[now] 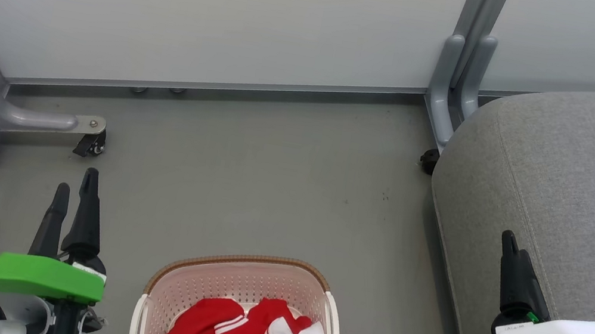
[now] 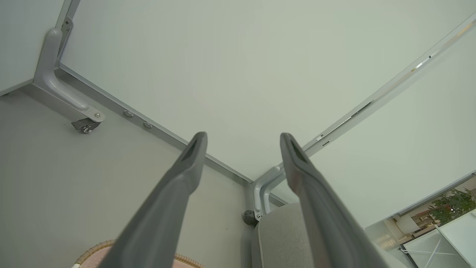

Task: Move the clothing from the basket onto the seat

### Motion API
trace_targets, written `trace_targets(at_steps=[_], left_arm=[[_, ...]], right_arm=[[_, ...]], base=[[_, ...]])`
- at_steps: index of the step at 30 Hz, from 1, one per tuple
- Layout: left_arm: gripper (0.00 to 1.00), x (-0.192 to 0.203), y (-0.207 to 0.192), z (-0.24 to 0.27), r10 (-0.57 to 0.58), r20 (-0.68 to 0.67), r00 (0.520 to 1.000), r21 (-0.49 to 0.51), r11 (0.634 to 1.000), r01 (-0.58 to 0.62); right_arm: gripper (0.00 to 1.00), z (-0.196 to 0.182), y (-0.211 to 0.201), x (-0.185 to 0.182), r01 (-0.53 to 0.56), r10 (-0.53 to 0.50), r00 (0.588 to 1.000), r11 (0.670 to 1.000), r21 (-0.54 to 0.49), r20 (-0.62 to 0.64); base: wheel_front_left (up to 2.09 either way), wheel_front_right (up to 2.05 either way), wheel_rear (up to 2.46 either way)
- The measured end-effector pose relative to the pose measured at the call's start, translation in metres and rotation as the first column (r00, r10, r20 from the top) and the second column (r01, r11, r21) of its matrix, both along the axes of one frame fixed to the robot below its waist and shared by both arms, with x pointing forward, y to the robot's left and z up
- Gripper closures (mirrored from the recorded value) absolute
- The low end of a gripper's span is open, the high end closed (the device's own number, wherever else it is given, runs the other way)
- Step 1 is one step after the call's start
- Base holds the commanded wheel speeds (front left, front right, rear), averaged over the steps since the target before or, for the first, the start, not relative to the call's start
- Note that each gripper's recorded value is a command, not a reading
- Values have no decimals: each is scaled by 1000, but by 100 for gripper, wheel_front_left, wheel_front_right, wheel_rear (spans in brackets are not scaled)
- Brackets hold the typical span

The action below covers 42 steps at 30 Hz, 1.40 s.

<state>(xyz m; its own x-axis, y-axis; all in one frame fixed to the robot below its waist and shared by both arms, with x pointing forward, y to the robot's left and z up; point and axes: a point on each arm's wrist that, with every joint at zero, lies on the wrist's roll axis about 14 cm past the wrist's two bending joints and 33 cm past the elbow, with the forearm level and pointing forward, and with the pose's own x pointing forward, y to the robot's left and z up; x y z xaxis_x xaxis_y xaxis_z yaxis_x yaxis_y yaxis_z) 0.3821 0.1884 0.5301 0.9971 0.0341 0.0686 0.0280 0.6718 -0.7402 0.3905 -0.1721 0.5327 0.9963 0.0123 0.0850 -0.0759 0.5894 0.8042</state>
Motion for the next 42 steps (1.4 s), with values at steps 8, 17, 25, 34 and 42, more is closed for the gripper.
trace_targets(at_steps=[8,17,25,34,42], left_arm=[[0,-1,-8,3,-14,9,1000,152,988,12],[0,-2,-16,3,-27,15,1000,304,952,21],[0,-3,-19,5,-30,29,999,391,920,17],[0,-4,-23,8,-38,49,998,483,876,10],[0,-5,-26,11,-46,68,997,543,839,2]], right_arm=[[0,5,8,0,-12,14,1000,994,-107,23],[0,7,15,0,-18,28,999,977,-211,42],[0,8,20,0,-19,40,997,950,-311,60],[0,13,24,1,-8,50,995,904,-427,89],[0,14,27,2,-2,60,993,869,-494,102]], base=[[0,0,0],[0,0,0],[0,0,0],[0,0,0],[0,0,0]])
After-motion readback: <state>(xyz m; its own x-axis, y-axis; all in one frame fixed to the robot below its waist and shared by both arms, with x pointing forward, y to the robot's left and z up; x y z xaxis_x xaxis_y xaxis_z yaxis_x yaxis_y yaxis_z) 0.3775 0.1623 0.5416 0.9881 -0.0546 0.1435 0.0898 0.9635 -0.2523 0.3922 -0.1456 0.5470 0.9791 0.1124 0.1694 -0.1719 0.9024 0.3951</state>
